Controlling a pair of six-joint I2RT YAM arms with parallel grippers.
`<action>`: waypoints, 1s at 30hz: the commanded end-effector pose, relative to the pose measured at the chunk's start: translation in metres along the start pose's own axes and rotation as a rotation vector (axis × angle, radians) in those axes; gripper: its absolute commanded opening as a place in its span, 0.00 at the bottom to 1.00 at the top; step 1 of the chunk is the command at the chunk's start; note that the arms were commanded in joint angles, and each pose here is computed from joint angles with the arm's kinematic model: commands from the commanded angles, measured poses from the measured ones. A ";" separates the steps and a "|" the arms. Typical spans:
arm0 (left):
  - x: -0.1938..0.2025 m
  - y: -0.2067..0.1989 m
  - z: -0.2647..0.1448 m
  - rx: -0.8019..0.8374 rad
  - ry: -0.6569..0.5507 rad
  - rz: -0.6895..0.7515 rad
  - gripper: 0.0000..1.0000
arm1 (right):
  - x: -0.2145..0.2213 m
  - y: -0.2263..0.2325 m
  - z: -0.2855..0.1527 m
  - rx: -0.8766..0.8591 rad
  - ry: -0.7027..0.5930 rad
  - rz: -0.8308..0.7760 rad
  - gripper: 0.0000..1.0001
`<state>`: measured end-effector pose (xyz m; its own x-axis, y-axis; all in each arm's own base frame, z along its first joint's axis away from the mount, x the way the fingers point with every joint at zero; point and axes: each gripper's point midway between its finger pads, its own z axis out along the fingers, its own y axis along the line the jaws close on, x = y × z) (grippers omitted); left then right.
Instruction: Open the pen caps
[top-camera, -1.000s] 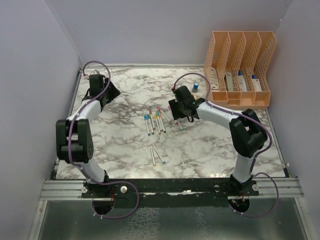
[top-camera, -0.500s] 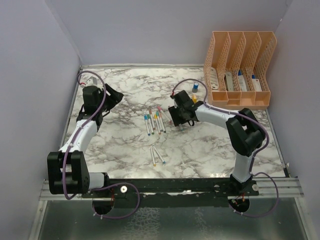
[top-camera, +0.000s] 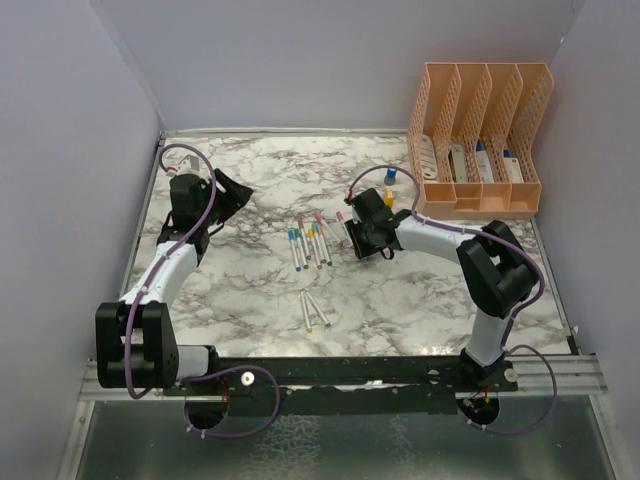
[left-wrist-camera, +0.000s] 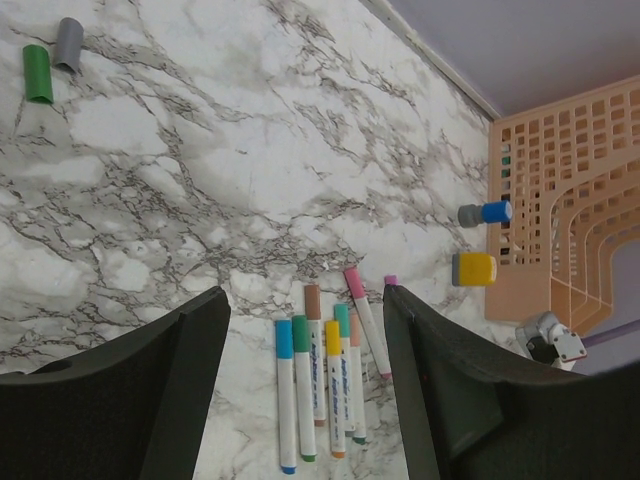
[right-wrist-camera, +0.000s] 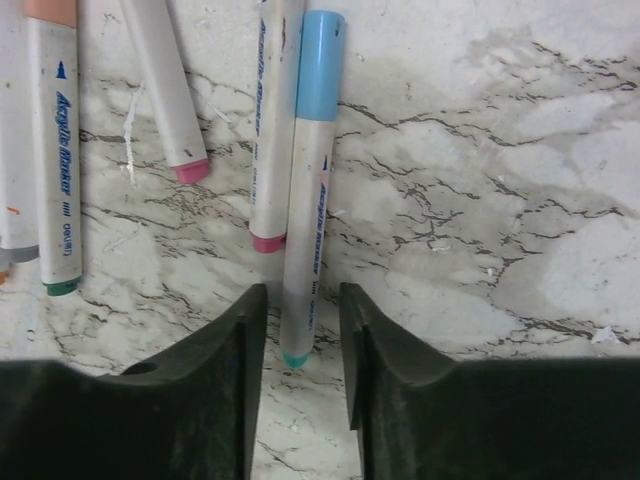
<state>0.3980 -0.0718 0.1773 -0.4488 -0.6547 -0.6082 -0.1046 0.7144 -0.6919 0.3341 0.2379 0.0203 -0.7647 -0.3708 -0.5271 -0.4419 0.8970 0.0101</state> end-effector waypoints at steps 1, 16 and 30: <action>0.000 -0.015 -0.002 0.052 -0.011 0.001 0.66 | 0.024 -0.001 0.007 0.007 0.065 0.004 0.30; 0.043 -0.068 0.010 0.172 0.087 0.022 0.66 | -0.022 -0.017 -0.022 0.091 -0.094 0.055 0.01; 0.117 -0.139 0.051 0.305 0.250 0.053 0.66 | -0.063 0.024 -0.067 -0.160 -0.234 -0.013 0.01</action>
<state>0.3926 -0.2426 0.1609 -0.6747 -0.5062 -0.5371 0.1099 0.6507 -0.7513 0.3437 0.2495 0.0909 -0.6736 -0.3123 -0.6698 -0.4647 0.8837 0.0553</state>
